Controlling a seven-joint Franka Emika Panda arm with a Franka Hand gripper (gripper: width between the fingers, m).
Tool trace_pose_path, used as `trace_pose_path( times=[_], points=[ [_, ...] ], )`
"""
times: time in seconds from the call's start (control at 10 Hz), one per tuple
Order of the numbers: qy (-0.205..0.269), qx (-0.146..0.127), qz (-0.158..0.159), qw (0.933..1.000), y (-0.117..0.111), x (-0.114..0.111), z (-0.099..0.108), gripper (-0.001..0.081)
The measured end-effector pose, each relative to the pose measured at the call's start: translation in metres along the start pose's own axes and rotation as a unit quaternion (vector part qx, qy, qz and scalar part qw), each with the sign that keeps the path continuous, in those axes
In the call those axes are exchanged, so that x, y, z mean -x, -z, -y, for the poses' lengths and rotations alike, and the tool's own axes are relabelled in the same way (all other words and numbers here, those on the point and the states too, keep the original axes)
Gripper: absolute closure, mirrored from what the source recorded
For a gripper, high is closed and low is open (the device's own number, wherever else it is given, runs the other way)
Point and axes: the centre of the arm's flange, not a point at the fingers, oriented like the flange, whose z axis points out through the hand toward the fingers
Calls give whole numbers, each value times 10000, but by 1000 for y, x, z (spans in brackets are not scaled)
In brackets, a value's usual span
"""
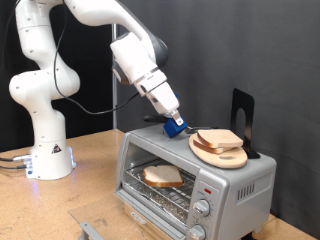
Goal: Make a piece of toast with the oven
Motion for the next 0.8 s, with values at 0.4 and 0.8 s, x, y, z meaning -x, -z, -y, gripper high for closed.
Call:
trace_pose_path(
  times=[0.4, 0.8],
  points=[
    [-99, -112, -28, 9999, 19, -10, -2, -2],
    [-556, -497, 783, 9941, 39, -18, -11, -2]
  ],
)
